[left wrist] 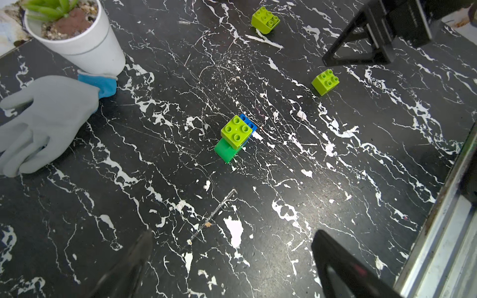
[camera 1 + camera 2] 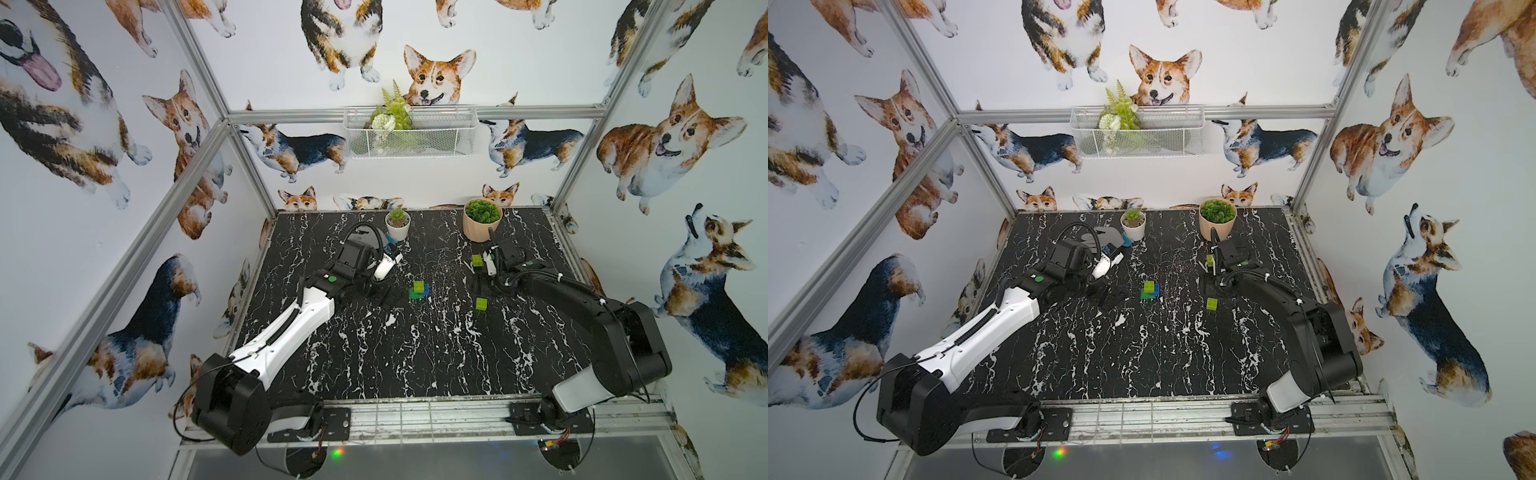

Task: Assemble the letter s with lego
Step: Pick up the lego brick from the center of the board, then place the lego brick at the center of the board.

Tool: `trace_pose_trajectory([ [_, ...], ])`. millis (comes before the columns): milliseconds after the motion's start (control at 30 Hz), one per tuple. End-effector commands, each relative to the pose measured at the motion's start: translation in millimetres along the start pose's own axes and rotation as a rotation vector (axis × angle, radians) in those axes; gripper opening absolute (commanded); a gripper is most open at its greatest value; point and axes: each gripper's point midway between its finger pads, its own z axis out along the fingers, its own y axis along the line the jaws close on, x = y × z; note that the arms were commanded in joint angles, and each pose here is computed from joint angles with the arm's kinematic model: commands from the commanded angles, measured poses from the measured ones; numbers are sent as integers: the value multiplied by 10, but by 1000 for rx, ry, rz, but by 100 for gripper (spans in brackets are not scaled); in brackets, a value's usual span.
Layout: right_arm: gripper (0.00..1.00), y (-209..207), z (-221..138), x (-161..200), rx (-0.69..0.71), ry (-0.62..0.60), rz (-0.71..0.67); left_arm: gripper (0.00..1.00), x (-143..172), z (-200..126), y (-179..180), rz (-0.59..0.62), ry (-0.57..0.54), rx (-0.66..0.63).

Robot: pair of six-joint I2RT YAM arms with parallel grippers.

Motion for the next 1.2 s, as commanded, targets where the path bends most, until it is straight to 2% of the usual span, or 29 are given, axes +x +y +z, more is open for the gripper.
trace_pose_trajectory([
  [0, 74, -44, 92, 137, 58, 24, 89, 100, 35, 2, 37, -54, -6, -11],
  [200, 64, -82, 231, 375, 123, 85, 124, 100, 120, 13, 41, -77, 1, -12],
  [267, 64, -94, 260, 420, 143, 92, 131, 100, 134, 7, 49, -80, 1, -17],
  [633, 34, -130, 380, 442, 191, 105, 129, 100, 132, 7, 47, -83, 4, -10],
  [800, 32, -125, 402, 398, 198, 101, 107, 100, 155, 12, 38, -82, 15, -5],
  [900, 25, -66, 398, 327, 178, 92, 89, 100, 163, 20, 39, -85, 19, -3],
  [1167, 26, 396, 411, 132, 127, 74, 44, 100, 169, -31, 93, -95, 25, -18],
])
